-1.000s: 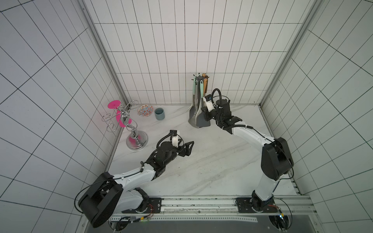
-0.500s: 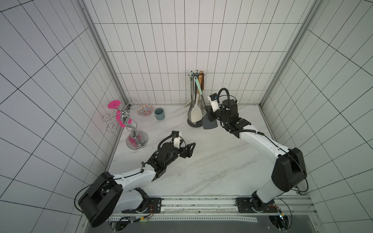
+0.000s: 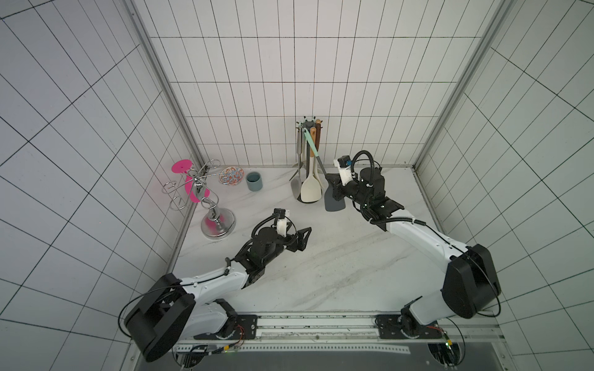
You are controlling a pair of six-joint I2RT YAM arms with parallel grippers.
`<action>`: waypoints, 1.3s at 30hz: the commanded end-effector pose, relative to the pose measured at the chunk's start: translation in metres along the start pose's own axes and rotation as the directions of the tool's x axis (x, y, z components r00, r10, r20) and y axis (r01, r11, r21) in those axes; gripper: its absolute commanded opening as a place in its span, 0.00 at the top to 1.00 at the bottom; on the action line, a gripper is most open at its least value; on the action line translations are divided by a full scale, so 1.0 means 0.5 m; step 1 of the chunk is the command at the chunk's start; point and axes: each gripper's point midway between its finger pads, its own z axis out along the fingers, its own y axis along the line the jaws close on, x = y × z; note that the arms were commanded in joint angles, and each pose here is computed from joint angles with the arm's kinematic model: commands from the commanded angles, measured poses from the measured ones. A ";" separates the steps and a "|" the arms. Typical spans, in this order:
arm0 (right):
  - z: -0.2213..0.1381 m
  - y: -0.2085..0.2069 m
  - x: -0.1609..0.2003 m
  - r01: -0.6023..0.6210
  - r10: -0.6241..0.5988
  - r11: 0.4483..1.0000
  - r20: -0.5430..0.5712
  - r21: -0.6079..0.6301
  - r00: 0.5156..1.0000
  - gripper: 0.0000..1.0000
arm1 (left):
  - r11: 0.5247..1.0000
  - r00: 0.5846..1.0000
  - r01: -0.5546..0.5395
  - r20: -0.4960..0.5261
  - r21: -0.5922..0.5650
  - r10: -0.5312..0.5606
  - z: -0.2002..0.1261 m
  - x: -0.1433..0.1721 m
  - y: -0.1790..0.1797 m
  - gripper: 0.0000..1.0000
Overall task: Take the spatula off the kitchen utensil rack
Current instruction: Take off the spatula from the rack.
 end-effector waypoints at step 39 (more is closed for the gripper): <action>-0.105 0.187 -0.026 -0.068 0.073 0.859 -0.011 -0.507 0.997 1.00 | 0.845 0.959 0.108 0.170 0.523 -0.228 -0.063 -0.475 -0.114 0.02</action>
